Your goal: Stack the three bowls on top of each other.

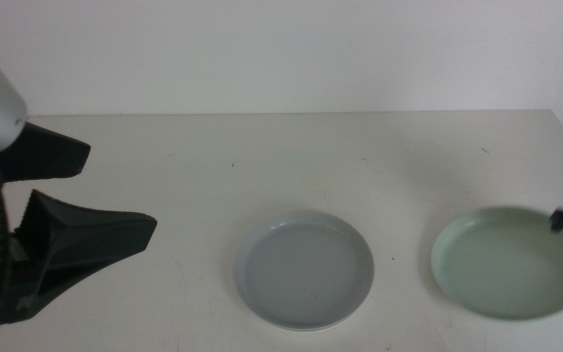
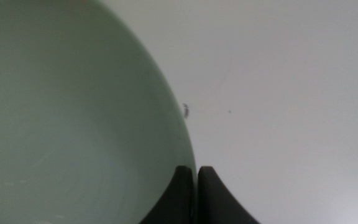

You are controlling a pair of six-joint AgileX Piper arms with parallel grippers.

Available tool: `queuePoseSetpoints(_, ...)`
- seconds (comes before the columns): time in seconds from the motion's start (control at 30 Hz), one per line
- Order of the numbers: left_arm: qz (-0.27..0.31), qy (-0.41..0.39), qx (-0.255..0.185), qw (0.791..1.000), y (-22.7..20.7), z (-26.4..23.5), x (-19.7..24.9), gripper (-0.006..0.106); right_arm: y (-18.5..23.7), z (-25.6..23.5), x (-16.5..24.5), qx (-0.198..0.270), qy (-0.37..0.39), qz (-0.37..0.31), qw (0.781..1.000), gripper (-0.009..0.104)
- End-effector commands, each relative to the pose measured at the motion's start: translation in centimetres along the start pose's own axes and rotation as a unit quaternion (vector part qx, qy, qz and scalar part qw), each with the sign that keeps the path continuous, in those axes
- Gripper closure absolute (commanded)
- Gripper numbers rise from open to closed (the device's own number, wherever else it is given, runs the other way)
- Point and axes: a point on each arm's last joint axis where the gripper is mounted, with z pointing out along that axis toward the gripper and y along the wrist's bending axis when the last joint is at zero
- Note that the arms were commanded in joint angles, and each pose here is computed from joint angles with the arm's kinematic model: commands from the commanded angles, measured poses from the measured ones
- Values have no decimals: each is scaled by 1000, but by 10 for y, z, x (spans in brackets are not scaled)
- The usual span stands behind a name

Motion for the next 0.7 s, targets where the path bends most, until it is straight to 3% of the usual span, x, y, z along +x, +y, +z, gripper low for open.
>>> queuePoseSetpoints(0.0,-2,-52,-6,999,-1,-9,-13,-5,3,-47,-7,-22,-64,-6,998,96)
queuePoseSetpoints(0.23,-2,-52,-6,999,-1,-9,-13,-5,31,-113,-9,-88,-102,-49,990,95)
queuePoseSetpoints(0.67,-2,-51,-5,999,-1,-9,-13,-5,160,-109,-1,-148,-77,-195,966,95)
